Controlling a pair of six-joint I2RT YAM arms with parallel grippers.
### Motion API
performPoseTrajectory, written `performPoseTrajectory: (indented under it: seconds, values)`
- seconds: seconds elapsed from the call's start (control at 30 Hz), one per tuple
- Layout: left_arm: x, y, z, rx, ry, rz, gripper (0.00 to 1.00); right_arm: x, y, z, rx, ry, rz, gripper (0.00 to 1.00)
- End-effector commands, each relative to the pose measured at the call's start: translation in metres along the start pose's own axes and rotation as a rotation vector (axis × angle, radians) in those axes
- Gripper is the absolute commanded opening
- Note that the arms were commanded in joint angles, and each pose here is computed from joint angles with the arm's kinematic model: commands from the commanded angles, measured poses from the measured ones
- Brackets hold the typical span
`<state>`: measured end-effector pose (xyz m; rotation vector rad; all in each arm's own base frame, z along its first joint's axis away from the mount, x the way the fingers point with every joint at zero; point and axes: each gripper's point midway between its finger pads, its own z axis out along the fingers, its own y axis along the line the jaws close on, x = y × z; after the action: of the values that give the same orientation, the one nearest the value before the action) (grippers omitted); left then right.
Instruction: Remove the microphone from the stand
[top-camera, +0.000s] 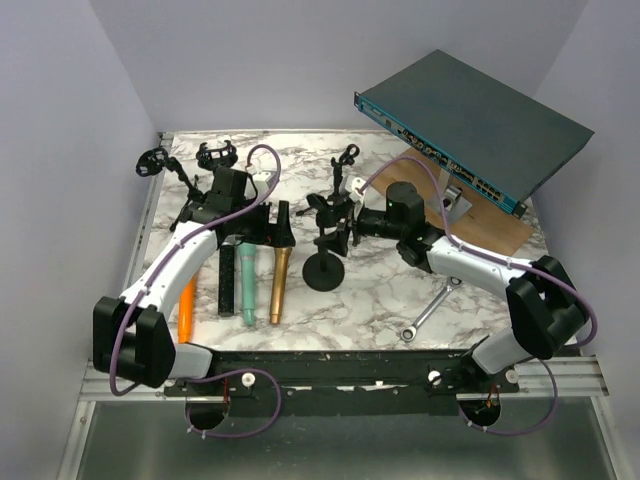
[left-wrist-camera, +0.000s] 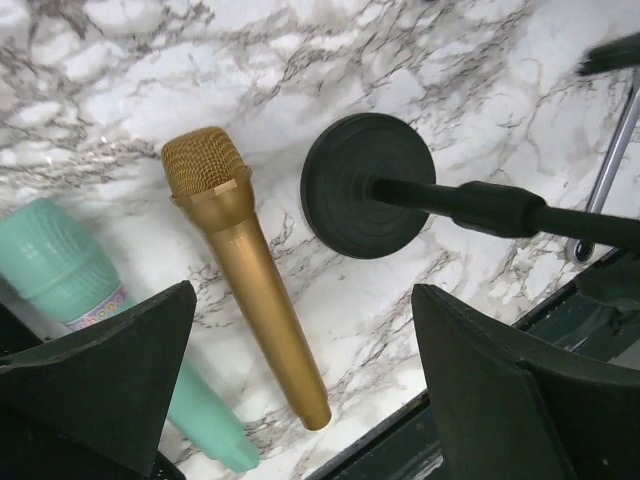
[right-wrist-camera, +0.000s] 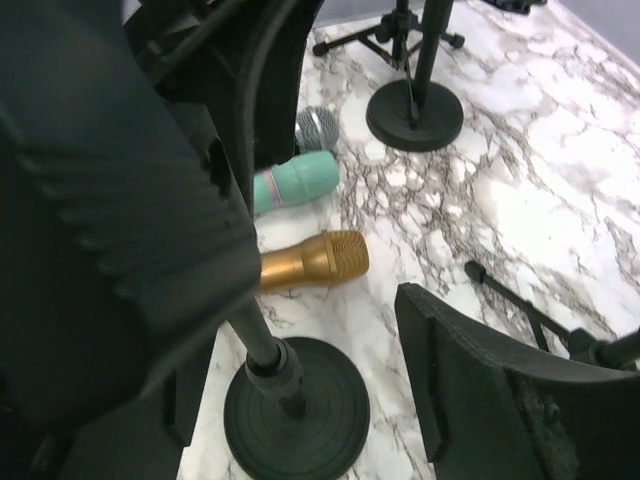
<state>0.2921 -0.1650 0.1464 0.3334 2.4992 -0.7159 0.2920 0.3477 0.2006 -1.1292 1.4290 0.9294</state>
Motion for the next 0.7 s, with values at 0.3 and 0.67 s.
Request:
performPoseTrajectory:
  seconds: [0.3, 0.67]
  values:
    - [-0.011, -0.045, -0.029, 0.259, -0.200, 0.389, 0.92, -0.087, 0.003, 0.002, -0.058, -0.131, 0.043, 0.01]
    - [-0.019, -0.112, -0.055, 0.545, -0.466, 0.633, 0.92, -0.173, 0.000, -0.023, 0.026, -0.177, 0.195, 0.01]
